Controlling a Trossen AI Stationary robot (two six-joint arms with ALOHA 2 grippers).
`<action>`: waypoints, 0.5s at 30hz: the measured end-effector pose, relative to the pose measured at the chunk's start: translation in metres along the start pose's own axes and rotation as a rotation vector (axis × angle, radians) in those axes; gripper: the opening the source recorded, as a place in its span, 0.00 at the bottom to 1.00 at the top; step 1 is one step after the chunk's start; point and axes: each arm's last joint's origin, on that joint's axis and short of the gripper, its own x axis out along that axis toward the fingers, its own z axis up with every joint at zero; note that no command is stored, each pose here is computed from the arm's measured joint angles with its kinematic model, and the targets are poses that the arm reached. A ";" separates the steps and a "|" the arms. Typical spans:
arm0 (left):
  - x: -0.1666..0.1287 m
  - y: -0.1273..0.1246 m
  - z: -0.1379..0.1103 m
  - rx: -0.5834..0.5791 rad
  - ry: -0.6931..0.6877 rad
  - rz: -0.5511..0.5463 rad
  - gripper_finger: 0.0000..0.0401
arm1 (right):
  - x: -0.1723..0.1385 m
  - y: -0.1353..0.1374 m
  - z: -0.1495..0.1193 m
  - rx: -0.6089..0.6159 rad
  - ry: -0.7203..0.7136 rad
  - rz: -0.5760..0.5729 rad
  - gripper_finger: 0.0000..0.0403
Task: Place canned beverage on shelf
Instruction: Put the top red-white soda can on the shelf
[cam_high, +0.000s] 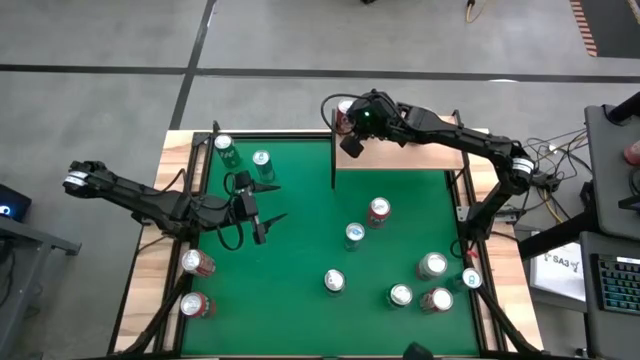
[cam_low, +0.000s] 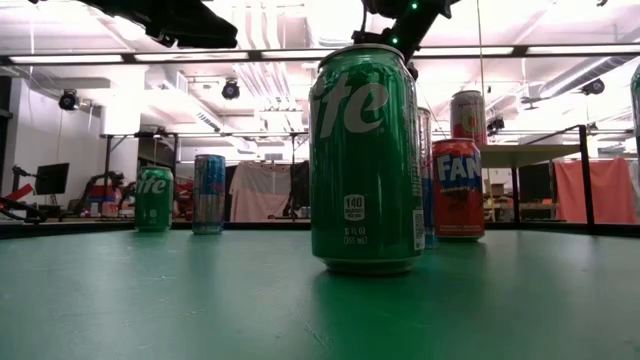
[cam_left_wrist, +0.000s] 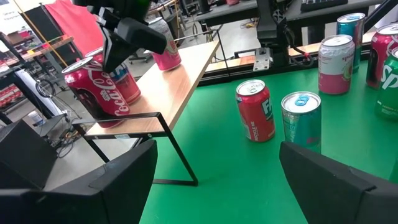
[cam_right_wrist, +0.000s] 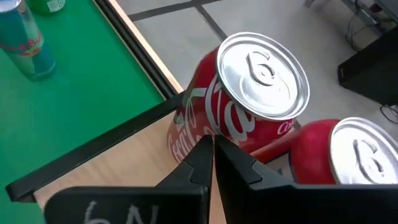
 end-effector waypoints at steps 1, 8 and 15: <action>0.000 0.000 0.000 0.000 0.000 0.000 0.80 | 0.001 0.000 0.000 0.002 -0.002 -0.001 0.02; 0.000 0.000 0.000 -0.001 0.000 0.000 0.80 | 0.009 -0.001 0.000 0.002 0.001 -0.007 0.02; 0.000 0.000 0.000 0.001 0.001 0.000 0.80 | 0.016 0.001 -0.002 -0.004 0.017 -0.007 0.02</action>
